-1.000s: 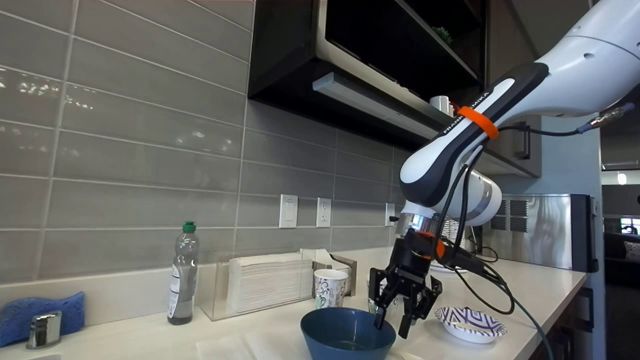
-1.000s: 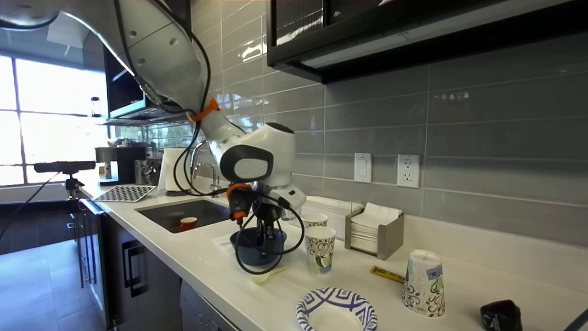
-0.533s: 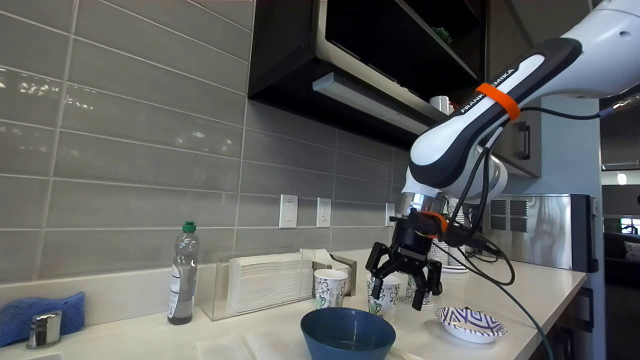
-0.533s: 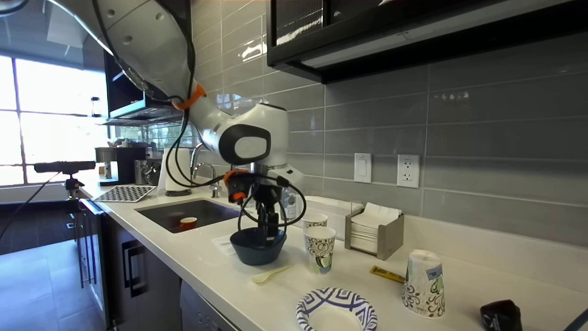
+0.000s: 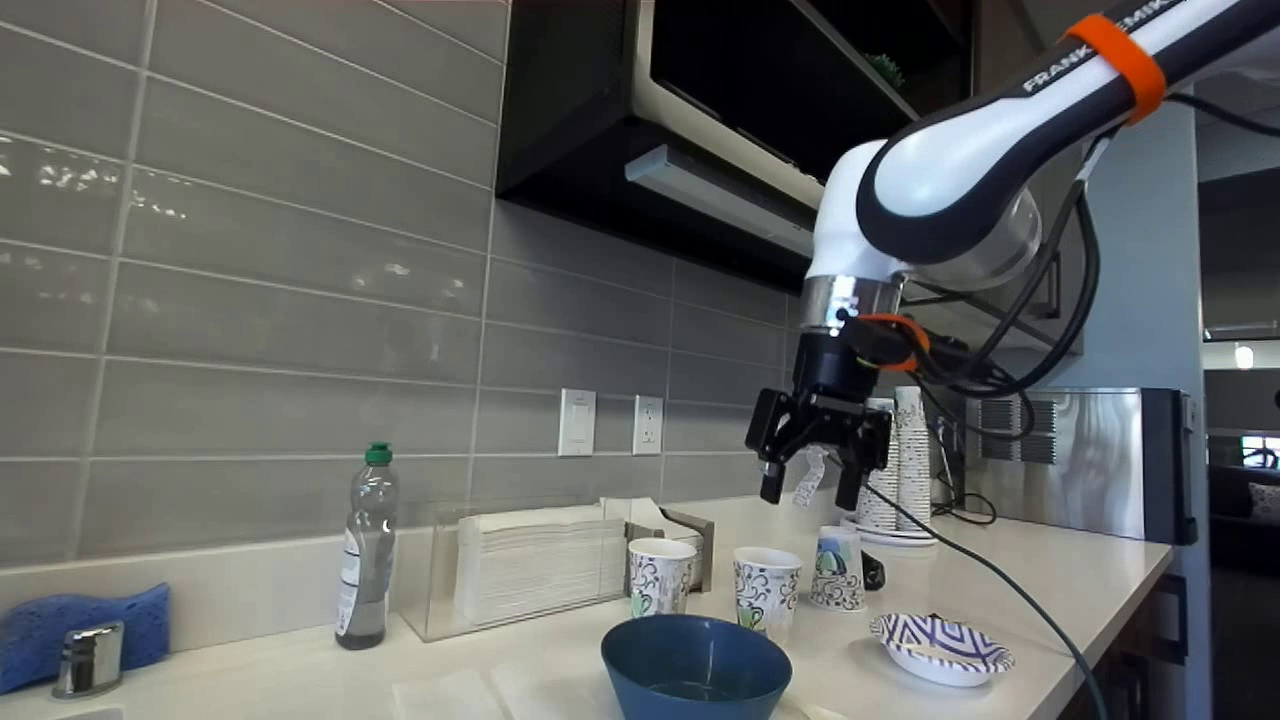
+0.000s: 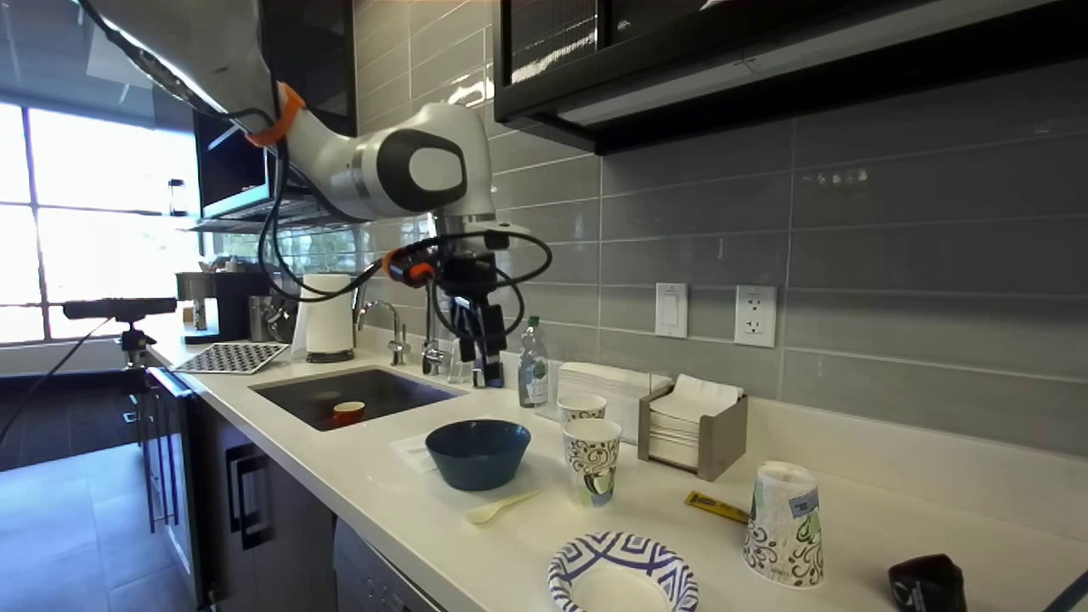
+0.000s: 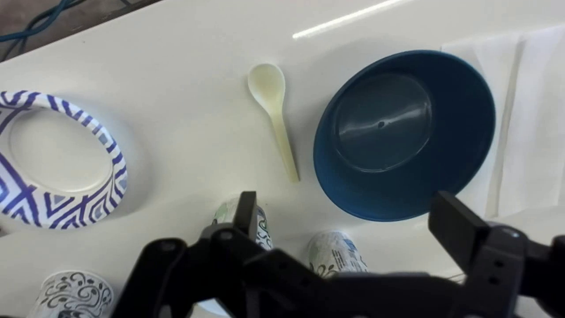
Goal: Remove the paper cups from the blue bowl, put them on the counter, unstack the paper cups and then move the blue bowl to the right
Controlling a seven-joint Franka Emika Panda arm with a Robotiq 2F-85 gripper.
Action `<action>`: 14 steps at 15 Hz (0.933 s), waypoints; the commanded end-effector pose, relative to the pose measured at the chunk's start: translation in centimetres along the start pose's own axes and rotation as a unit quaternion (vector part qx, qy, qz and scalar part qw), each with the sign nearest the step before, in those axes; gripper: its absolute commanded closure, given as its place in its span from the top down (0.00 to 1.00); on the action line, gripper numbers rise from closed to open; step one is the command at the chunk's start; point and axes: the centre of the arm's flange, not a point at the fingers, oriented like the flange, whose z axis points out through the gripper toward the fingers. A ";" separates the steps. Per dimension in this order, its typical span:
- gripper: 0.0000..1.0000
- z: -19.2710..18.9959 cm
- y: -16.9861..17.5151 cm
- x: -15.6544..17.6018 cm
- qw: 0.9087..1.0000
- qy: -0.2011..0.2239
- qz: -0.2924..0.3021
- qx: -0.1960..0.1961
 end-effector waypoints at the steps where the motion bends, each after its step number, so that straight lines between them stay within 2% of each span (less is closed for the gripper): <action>1: 1.00 -4.6 -2.1 -1.0 0.999 0.031 -0.020 -0.028; 5: 1.00 -6.6 -6.2 -1.5 0.997 0.061 -0.031 -0.037; 6: 1.00 -7.0 -7.3 -1.8 0.997 0.065 -0.032 -0.029; 7: 1.00 -6.2 -5.6 -1.9 0.997 0.059 -0.036 -0.019; 9: 1.00 -6.7 -6.8 -2.4 0.997 0.065 -0.038 -0.016; 14: 1.00 -6.6 -6.7 -2.3 0.997 0.064 -0.036 -0.016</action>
